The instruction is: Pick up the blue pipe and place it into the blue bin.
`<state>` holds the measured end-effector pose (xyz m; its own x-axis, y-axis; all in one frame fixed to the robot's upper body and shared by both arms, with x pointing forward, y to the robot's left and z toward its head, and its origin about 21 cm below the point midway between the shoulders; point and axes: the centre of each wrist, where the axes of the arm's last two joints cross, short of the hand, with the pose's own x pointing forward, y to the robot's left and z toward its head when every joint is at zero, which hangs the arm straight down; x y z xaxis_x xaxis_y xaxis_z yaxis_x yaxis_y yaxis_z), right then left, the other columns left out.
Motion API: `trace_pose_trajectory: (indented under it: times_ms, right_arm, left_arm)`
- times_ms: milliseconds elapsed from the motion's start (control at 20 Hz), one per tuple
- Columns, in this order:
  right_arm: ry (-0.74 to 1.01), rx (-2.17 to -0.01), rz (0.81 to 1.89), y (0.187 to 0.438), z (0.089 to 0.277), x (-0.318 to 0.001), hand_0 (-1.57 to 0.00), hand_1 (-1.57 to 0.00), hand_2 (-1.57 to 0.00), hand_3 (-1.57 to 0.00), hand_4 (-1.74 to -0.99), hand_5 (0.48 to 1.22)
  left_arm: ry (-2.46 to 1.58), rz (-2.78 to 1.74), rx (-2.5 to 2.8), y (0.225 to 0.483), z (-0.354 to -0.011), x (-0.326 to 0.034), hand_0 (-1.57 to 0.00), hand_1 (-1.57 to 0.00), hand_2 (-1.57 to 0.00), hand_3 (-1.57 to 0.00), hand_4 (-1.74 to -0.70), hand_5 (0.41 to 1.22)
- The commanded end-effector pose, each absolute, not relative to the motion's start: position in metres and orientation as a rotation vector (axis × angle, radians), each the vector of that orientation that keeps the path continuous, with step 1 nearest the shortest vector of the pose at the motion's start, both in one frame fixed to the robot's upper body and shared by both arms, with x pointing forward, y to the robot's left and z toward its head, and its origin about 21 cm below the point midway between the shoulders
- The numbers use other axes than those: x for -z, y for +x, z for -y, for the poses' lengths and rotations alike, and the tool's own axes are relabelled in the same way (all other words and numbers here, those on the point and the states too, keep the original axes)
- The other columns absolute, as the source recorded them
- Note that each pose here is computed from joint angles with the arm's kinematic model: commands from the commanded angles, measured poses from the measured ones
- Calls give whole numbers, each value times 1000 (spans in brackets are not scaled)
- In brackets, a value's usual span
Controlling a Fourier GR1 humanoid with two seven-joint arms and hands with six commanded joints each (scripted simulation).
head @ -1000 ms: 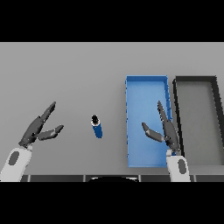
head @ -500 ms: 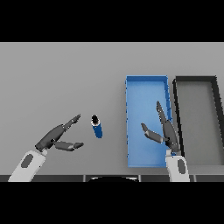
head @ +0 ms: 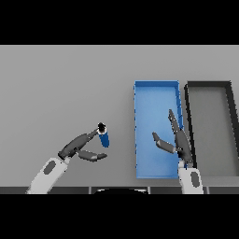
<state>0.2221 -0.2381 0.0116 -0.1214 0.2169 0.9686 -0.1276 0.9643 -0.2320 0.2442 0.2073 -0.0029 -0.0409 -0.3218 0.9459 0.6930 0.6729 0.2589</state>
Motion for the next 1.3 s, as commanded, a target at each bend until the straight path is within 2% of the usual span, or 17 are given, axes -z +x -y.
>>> trace_pose_trajectory:
  times_ms: [0, 250, 400, 450, 500, 550, 650, 750, 800, 850, 900, 1000, 1250]
  right_arm:
    - [-61, -299, 1673, 218, 236, -9, 1, 1, 1, 1, -1273, 607]
    - [-74, -293, 1673, 218, 239, -12, 1, 1, 1, 1, -1267, 598]
    - [-74, -293, 1664, 220, 242, -11, 1, 1, 1, 1, -1267, 600]
    - [-76, -289, 1656, 223, 241, -11, 1, 1, 1, 1, -1266, 601]
    - [-72, -288, 1661, 222, 239, -9, 1, 1, 1, 1, -1261, 600]
    - [-72, -288, 1669, 221, 240, -9, 1, 1, 1, 1, -1260, 600]
    - [-75, -290, 1673, 221, 239, -10, 1, 1, 1, 1, -1259, 605]
    - [-66, -286, 1676, 223, 240, -11, 1, 1, 1, 1, -1262, 611]
    - [-61, -294, 1679, 223, 237, -12, 1, 1, 1, 1, -1259, 614]
    - [-64, -293, 1667, 223, 236, -10, 1, 1, 1, 1, -1260, 614]
    - [-69, -293, 1674, 223, 242, -12, 1, 1, 1, 1, -1258, 615]
    - [-68, -298, 1668, 223, 239, -9, 1, 1, 1, 1, -1252, 619]
    - [-79, -309, 1673, 221, 239, -11, 1, 1, 1, 1, -1249, 629]
  left_arm:
    - [-358, 1382, 836, 250, -201, 4, 1, 1, 1, 1, -1118, 450]
    - [-359, 1431, 861, 263, -178, 13, 1, 1, 1, 1, -1075, 445]
    - [-432, 1440, 814, 265, -166, 19, 1, 1, -19, -18, -1109, 507]
    - [-443, 1443, 792, 270, -166, 20, 1, -33, -114, -96, -1141, 550]
    - [-462, 1437, 750, 272, -160, 22, -17, -160, -290, -255, -1208, 607]
    - [-496, 1429, 713, 271, -154, 26, -187, -348, -481, -519, -1253, 730]
    - [-490, 1447, 666, 273, -152, 26, -668, -788, -873, -875, -1419, 906]
    - [-508, 1470, 649, 266, -147, 28, -993, -1070, -1124, -1102, -1532, 1020]
    - [-505, 1474, 651, 266, -144, 26, -1109, -1170, -1214, -1162, -1572, 1060]
    - [-492, 1501, 667, 263, -145, 29, -1201, -1250, -1285, -1215, -1604, 1092]
    - [-481, 1512, 677, 262, -141, 27, -1275, -1314, -1342, -1265, -1629, 1118]
    - [-481, 1542, 682, 259, -140, 27, -1382, -1407, -1425, -1340, -1666, 1155]
    - [-563, 1668, 663, 257, -127, -2, -1509, -1517, -1523, -1426, -1710, 1199]
